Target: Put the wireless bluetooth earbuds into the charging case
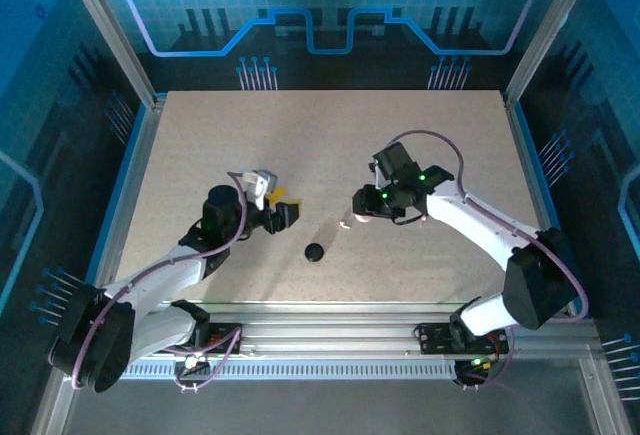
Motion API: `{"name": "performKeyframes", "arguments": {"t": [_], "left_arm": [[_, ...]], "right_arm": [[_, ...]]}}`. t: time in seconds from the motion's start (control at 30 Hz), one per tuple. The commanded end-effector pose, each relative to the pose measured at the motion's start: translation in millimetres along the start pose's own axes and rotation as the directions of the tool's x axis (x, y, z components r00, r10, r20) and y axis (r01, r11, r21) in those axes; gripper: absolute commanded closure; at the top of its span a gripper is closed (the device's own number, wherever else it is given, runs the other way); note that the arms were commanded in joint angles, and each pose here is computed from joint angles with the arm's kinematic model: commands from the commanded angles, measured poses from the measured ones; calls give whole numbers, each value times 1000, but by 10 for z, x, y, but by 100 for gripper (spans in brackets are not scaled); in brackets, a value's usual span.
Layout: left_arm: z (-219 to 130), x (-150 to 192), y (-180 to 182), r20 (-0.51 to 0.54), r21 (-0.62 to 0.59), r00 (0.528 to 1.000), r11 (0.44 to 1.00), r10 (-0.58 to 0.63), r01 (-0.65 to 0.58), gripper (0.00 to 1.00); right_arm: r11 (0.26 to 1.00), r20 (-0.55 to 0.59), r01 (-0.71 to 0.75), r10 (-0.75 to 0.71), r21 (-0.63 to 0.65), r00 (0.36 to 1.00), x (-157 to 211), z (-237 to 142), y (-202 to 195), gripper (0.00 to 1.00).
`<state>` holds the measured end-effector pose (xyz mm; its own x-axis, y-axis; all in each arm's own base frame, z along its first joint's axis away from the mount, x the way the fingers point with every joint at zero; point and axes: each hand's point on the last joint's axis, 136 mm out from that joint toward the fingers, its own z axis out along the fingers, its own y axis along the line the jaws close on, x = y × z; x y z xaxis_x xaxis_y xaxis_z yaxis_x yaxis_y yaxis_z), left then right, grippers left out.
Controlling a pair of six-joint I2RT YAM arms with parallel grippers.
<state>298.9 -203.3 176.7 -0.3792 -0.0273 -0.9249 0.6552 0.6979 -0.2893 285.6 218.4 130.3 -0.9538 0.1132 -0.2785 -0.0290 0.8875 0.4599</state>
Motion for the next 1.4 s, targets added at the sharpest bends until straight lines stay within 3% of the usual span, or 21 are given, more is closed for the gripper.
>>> {"name": "performKeyframes", "arguments": {"t": [0.0, 0.27, 0.5, 0.93, 1.27, 1.37], "left_arm": [[77, -78, -380, 84, 186, 979, 963, 184, -196, 38], [276, 2, -615, 179, 340, 975, 922, 129, -184, 43], [381, 2, -754, 206, 408, 975, 898, 86, -165, 43], [447, -60, -814, 243, 418, 969, 895, 55, -156, 42], [460, -127, -809, 243, 415, 970, 902, 16, -119, 47], [454, -136, -807, 245, 412, 969, 904, 13, -116, 53]], "right_arm": [[965, 66, -179, 195, -191, 979, -168, -104, 397, 59], [913, 137, -244, 301, -327, 944, -233, -265, 553, 58], [909, 189, -223, 303, -351, 934, -210, -394, 581, 57], [908, 199, -148, 240, -392, 950, -197, -399, 844, 58], [905, 178, -123, 211, -406, 961, -159, -271, 1004, 58], [906, 170, -115, 199, -408, 965, -141, -250, 1049, 59]]}}
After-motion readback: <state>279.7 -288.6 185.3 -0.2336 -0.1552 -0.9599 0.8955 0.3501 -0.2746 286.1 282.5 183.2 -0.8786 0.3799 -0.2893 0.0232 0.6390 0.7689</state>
